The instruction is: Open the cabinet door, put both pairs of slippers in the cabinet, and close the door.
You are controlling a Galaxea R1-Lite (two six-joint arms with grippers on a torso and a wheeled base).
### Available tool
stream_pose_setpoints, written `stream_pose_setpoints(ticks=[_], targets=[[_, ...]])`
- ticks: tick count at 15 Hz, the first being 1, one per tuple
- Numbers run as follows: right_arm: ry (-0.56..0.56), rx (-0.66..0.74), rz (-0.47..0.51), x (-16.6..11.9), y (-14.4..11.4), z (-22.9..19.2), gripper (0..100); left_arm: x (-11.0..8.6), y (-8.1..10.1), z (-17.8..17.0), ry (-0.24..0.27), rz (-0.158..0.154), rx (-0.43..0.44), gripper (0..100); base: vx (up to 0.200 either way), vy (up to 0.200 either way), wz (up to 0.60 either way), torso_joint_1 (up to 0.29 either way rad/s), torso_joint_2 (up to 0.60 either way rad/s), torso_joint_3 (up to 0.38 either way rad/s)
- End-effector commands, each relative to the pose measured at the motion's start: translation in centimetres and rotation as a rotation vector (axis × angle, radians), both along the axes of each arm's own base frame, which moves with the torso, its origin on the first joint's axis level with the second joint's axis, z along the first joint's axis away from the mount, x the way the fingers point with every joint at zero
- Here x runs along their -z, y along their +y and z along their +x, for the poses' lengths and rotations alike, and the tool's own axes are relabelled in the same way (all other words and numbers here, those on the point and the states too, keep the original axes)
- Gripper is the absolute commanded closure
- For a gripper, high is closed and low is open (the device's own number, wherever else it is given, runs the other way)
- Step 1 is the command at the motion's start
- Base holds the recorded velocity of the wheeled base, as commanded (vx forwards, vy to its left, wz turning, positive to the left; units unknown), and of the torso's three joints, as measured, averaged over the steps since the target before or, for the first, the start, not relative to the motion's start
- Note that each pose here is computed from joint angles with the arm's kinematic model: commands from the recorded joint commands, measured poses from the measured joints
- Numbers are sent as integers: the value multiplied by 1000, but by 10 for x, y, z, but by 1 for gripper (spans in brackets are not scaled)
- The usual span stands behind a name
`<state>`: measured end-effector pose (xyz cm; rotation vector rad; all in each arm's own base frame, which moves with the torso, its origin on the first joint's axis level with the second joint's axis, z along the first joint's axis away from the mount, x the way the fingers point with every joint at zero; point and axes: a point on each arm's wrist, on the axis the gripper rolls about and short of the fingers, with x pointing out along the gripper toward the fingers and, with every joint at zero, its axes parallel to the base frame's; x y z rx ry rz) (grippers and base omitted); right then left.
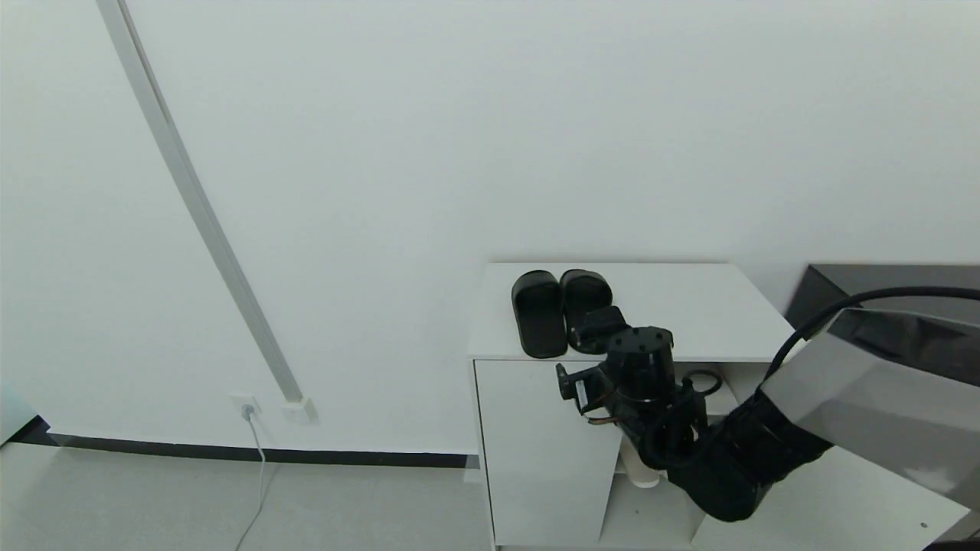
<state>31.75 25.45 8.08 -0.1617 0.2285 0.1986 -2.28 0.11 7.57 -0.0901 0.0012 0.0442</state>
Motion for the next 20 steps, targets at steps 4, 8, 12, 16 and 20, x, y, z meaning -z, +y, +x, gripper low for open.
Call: stream_pose_setpoints(ticks=[4, 8, 12, 16, 20], targets=[[-19, 93, 172, -54, 3, 9, 0, 0, 0, 0, -2, 1, 12, 100, 0, 0, 0, 0, 0, 0], [7, 79, 167, -41, 11, 7, 0, 0, 0, 0, 1, 1, 13, 100, 200, 0, 0, -5, -6, 1], [46, 83, 158, -17, 19, 12, 0, 0, 0, 0, 1, 1, 13, 100, 200, 0, 0, 10, 5, 1], [40, 78, 169, 4, 27, 21, 0, 0, 0, 0, 1, 0, 13, 100, 50, 0, 0, -1, 2, -1], [26, 94, 173, 20, 35, 45, 0, 0, 0, 0, 0, 0, 13, 100, 0, 0, 0, 0, 0, 0]])
